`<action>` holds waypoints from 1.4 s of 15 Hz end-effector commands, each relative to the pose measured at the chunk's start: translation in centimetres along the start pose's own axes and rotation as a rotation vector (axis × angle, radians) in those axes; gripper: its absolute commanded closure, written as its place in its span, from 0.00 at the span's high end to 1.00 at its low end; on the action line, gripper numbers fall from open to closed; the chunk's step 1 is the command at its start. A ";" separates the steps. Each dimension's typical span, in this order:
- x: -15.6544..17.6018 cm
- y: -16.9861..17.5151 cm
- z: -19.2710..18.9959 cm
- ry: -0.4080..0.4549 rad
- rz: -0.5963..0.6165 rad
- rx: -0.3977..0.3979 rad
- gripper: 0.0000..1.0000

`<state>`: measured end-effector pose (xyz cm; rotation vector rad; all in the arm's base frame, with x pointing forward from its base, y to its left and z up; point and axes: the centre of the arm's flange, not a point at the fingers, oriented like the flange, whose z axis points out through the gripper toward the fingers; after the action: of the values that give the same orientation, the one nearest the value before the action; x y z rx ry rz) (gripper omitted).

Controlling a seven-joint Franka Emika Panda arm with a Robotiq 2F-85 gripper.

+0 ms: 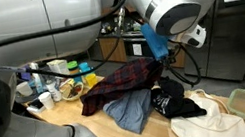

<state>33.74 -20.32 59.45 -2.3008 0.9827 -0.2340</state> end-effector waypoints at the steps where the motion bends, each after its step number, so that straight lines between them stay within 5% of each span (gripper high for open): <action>1: 0.5 1.2 -3.3 0.042 0.010 0.066 0.02; 7: 0.4 1.3 -4.3 0.065 0.009 0.077 0.02; 8: 0.3 1.0 -3.8 0.060 0.006 0.064 0.34; 14: -0.9 -1.0 -1.7 0.039 -0.045 0.010 0.65; 19: -4.8 -4.9 2.4 -0.024 -0.188 -0.132 0.98; 21: -8.1 -7.3 4.1 -0.064 -0.290 -0.211 1.00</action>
<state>35.13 -13.87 60.68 -2.5026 0.8082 -0.2101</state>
